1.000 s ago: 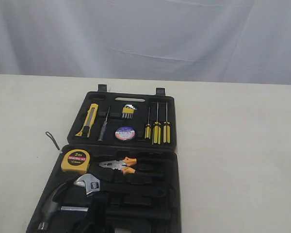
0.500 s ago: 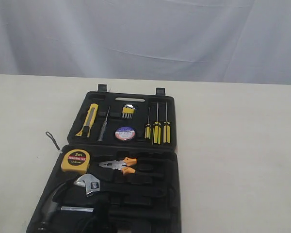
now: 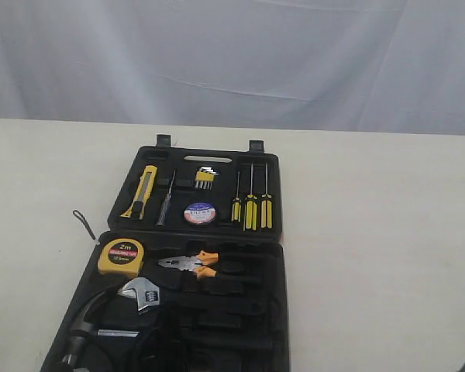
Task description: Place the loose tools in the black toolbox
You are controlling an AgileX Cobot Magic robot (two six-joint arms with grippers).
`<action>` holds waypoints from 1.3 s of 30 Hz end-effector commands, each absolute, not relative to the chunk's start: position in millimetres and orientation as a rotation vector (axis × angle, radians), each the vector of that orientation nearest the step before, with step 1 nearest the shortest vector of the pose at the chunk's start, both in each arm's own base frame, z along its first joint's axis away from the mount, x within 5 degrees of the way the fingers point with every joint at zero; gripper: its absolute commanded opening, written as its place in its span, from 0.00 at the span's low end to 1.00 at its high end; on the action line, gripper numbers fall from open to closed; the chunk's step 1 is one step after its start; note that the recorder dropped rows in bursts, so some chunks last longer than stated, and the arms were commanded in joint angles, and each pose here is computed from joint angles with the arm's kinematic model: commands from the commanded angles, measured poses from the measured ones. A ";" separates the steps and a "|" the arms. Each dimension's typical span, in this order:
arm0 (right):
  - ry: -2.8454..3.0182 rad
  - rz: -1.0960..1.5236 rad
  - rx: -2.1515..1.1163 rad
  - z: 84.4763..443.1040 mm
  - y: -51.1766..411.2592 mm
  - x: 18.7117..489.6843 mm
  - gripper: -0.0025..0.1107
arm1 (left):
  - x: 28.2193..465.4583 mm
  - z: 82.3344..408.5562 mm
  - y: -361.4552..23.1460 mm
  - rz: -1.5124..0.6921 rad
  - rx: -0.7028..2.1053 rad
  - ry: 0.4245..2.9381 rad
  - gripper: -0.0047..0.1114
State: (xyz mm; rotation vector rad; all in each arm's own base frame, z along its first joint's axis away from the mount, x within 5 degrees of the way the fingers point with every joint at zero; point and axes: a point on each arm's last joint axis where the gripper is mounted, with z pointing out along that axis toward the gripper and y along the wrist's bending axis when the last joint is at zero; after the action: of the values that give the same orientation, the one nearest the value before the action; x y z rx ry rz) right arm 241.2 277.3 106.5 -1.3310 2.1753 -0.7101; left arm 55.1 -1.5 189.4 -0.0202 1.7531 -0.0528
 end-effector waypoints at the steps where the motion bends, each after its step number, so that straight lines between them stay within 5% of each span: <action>1: 2.239 -0.688 -1.328 92.1 272.4 241.7 0.21 | 55.0 188.9 -1.7 -0.058 -0.021 1.752 0.04; 3: 2.243 -0.710 -1.319 92.6 270.4 242.5 0.01 | 55.0 188.9 -1.7 -0.058 -0.021 1.752 0.04; 13: 2.220 -0.738 -1.339 125.5 267.5 237.2 0.02 | 55.0 188.9 -1.7 -0.058 -0.021 1.752 0.04; 32: 2.145 -0.574 -1.548 250.9 236.1 201.2 0.02 | 55.0 188.9 -1.7 -0.058 -0.021 1.752 0.04; 39: 2.055 -0.520 -1.545 322.7 235.9 200.9 0.02 | 55.0 188.9 -1.7 -0.058 -0.021 1.752 0.04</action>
State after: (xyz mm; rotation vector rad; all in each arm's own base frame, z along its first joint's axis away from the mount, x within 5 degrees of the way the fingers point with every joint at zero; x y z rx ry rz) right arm 199.0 236.3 291.0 -1.5440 2.1432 -0.5185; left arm 55.1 -1.5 189.4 -0.0202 1.7531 -0.0528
